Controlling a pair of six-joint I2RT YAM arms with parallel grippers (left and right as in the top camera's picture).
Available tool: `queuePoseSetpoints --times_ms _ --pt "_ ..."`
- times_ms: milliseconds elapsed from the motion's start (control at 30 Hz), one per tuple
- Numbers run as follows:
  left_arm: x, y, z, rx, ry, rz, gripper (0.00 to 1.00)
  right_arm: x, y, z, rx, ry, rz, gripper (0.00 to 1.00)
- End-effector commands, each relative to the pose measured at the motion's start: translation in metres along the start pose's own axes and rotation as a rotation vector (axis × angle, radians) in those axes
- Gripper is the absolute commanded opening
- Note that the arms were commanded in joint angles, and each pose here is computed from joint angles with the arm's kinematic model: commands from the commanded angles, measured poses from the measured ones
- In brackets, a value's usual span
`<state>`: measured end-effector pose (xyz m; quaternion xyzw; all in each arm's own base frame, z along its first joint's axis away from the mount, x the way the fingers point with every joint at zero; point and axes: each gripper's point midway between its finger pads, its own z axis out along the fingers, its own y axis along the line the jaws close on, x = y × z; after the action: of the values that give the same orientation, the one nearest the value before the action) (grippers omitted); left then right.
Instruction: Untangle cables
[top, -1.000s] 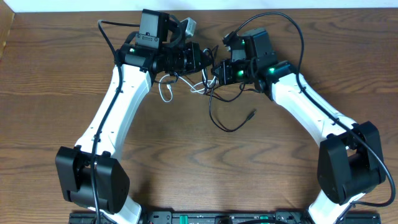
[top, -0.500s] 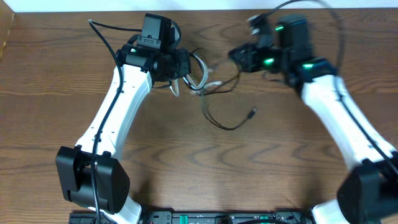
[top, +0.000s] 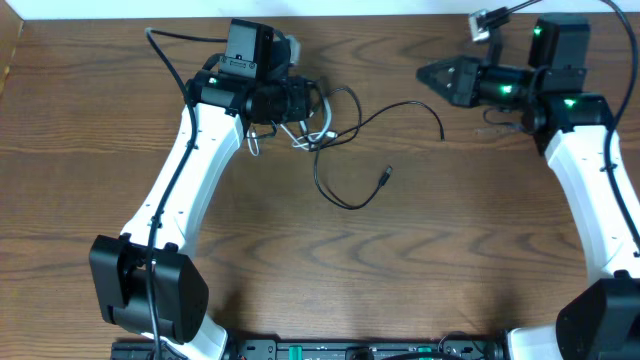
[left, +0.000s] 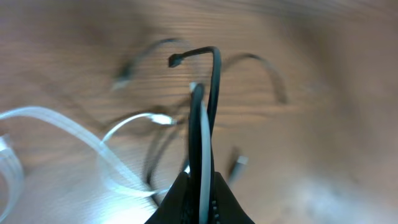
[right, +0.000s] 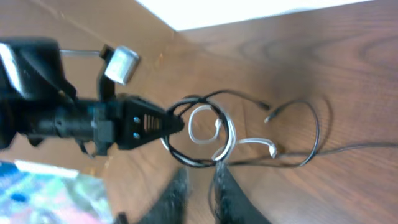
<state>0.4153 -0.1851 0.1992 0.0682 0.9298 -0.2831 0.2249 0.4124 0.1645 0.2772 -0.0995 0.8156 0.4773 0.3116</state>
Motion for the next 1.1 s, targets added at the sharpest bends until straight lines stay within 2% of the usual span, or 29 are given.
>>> queuePoseSetpoints --times_ms 0,133,267,367,433,500,633,800,933,1067 --pt "0.009 -0.052 -0.010 0.311 0.034 0.198 0.08 0.008 0.003 0.012 0.017 0.026 -0.047 0.32" --pt "0.013 -0.064 -0.015 0.389 0.042 0.222 0.08 0.015 0.008 0.025 0.043 0.045 -0.092 0.48" --pt "0.017 -0.082 -0.023 0.505 0.050 0.255 0.08 0.019 -0.005 0.036 0.160 0.045 -0.109 0.56" --pt "0.021 -0.094 -0.031 0.594 0.054 0.282 0.08 0.024 -0.006 0.044 0.164 0.062 -0.108 0.58" --pt "0.022 -0.095 -0.032 0.600 0.056 0.281 0.08 0.027 -0.010 0.048 0.165 0.078 -0.120 0.60" --pt "0.023 -0.094 -0.032 0.599 0.063 0.274 0.08 0.030 -0.015 0.051 0.166 0.098 -0.204 0.66" --pt "0.031 -0.090 -0.032 0.590 0.104 0.229 0.08 0.042 -0.029 0.051 0.164 0.170 -0.458 0.64" --pt "0.039 -0.083 -0.035 0.577 0.146 0.169 0.08 0.060 -0.037 0.049 0.129 0.257 -0.624 0.73" --pt "0.042 -0.083 -0.036 0.581 0.159 0.155 0.08 0.071 -0.036 0.050 0.086 0.292 -0.676 0.71" --pt "0.044 -0.095 -0.045 0.669 0.167 0.146 0.08 0.071 -0.039 0.052 0.082 0.296 -0.695 0.69"
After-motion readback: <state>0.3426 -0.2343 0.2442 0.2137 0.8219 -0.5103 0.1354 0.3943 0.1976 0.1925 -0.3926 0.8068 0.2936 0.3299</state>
